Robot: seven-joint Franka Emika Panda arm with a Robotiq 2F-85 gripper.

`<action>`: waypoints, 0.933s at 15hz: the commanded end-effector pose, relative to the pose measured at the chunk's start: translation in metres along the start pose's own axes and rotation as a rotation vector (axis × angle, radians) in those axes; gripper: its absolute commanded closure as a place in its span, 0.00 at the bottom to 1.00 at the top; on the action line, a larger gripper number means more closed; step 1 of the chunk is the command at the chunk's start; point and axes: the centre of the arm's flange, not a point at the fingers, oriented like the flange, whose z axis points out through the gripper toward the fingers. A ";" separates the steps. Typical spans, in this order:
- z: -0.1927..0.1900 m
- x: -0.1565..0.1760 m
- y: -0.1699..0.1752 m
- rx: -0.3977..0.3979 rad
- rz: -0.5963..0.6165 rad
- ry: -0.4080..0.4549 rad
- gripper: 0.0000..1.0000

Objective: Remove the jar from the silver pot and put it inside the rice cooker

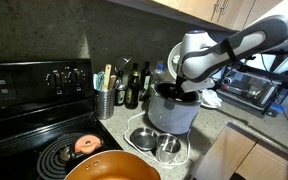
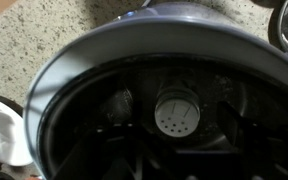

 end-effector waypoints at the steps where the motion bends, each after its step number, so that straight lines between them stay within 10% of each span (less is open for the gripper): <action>1: -0.004 0.001 -0.004 0.003 0.007 0.010 0.00; 14: -0.097 -0.009 -0.058 -0.024 -0.092 0.110 0.00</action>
